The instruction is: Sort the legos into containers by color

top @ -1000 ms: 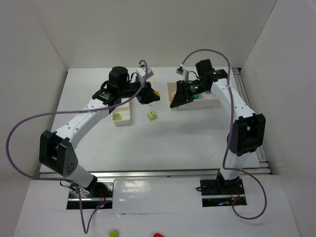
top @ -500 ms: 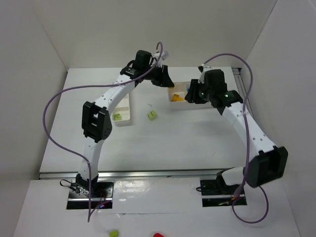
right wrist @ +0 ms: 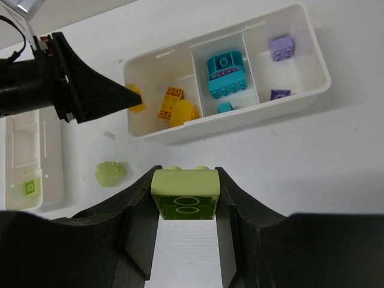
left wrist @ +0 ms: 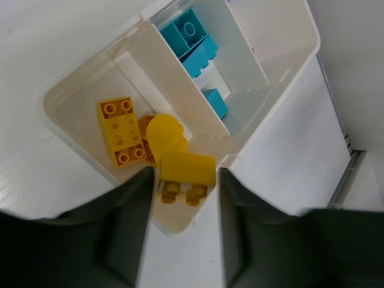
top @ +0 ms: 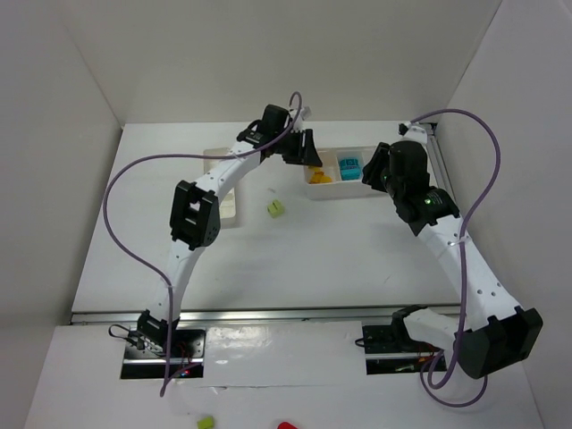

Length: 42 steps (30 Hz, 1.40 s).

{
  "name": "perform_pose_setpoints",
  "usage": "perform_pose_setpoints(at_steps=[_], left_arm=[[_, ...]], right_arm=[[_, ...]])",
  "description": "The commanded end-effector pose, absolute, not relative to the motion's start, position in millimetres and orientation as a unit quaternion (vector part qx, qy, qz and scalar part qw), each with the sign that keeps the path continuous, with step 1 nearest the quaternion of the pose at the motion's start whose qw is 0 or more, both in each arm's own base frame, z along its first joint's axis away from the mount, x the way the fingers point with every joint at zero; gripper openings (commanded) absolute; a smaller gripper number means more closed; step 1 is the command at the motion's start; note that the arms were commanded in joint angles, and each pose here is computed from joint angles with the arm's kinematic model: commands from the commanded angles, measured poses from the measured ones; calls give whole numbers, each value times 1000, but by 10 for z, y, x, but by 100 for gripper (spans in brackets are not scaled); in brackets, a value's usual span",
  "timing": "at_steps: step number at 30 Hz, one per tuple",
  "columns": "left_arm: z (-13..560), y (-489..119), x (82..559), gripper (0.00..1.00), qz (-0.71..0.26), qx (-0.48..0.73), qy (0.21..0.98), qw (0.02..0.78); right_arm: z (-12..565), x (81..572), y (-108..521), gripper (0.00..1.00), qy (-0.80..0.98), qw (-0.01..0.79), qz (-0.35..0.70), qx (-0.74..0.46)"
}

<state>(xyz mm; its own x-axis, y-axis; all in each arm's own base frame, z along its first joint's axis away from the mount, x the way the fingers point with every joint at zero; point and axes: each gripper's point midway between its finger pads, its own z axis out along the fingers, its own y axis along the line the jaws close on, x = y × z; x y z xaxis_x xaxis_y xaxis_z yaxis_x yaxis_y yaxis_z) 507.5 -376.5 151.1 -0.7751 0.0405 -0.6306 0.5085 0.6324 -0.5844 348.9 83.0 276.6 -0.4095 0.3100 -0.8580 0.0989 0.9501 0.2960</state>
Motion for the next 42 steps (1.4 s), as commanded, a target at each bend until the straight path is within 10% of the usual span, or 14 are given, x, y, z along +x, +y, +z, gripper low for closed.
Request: perform_pose_setpoints(at_steps=[1,3,16,26,36,42], left_arm=[[1618,-3881,5123,65,-406,152,846,310],[1640,-3892,5138,100,-409,149,844,313],[2961,-2773,4965,100,-378,100,819,419],[2658,-514,4345,100,-213,-146,880,398],[2517,-60,4054,100,-180,-191,893,365],[2456,-112,4045,100,-193,-187,896,354]], right_arm=[[2812,3516,826,2,825,541,100,134],[2779,3527,849,2,828,536,103,131],[2522,3722,2114,2,846,478,226,-76],[2230,3664,3808,2,806,447,294,-254],[1611,3911,4789,14,804,420,295,-302],[1458,4030,4913,76,816,420,265,-295]])
